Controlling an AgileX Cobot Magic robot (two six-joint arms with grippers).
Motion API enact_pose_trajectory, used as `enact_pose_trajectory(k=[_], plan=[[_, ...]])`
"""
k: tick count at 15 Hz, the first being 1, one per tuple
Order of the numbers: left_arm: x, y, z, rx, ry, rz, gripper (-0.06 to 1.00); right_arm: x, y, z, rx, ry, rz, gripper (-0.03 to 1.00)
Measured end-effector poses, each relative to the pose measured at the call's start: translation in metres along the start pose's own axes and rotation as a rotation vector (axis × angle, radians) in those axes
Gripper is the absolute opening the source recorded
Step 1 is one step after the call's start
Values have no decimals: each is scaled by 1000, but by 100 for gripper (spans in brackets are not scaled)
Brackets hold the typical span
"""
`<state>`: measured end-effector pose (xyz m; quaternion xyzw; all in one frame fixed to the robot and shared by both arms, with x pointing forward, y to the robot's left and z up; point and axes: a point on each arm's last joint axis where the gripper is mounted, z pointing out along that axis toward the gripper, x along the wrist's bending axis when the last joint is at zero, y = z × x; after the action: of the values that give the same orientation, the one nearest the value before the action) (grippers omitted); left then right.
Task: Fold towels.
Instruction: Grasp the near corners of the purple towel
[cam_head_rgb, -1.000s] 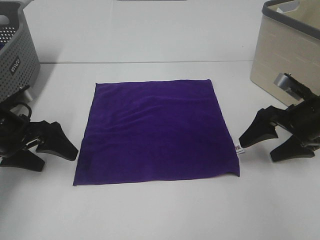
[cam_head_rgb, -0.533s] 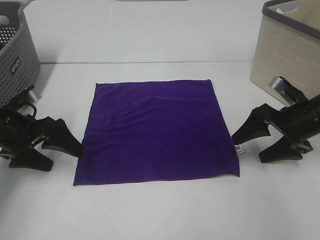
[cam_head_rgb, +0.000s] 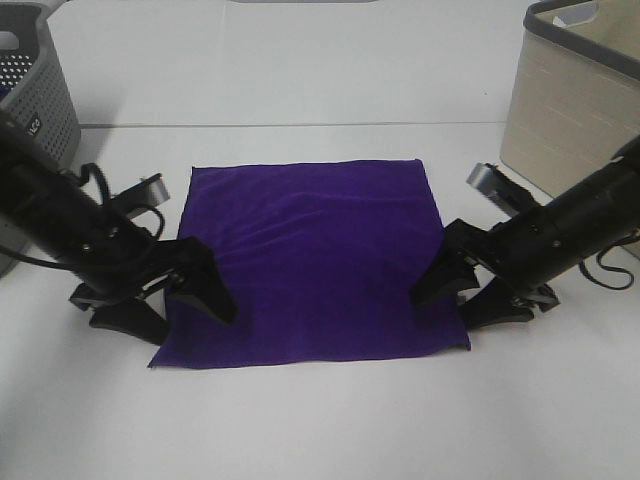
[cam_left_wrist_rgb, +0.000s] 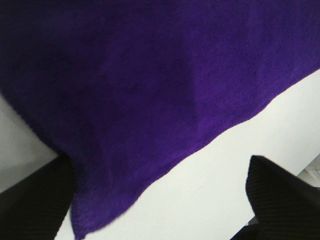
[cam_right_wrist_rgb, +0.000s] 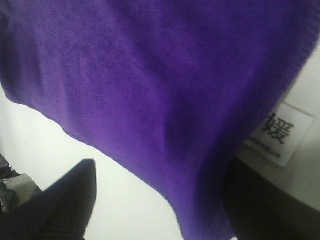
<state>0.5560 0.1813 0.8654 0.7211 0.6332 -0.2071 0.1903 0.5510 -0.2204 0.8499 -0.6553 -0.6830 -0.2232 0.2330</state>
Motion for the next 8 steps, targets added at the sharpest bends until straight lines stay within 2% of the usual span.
enact_pose_trajectory(k=[2, 3, 5, 6, 7, 8], plan=[[-26, 13, 18, 67, 27, 46, 76, 14, 6, 16, 41, -12, -7, 60], [-33, 17, 24, 89, 52, 60, 64, 16, 7, 20, 57, -40, -9, 48], [-39, 21, 31, 102, 103, 87, 28, 13, 9, 21, 63, -98, 7, 14], [-38, 23, 32, 104, 115, 94, 9, 12, 9, 21, 66, -110, 9, 4], [-37, 24, 33, 105, 117, 96, 1, 12, 9, 21, 68, -113, 8, 3], [-37, 24, 33, 105, 118, 100, 0, 12, 8, 21, 71, -112, 9, 3]])
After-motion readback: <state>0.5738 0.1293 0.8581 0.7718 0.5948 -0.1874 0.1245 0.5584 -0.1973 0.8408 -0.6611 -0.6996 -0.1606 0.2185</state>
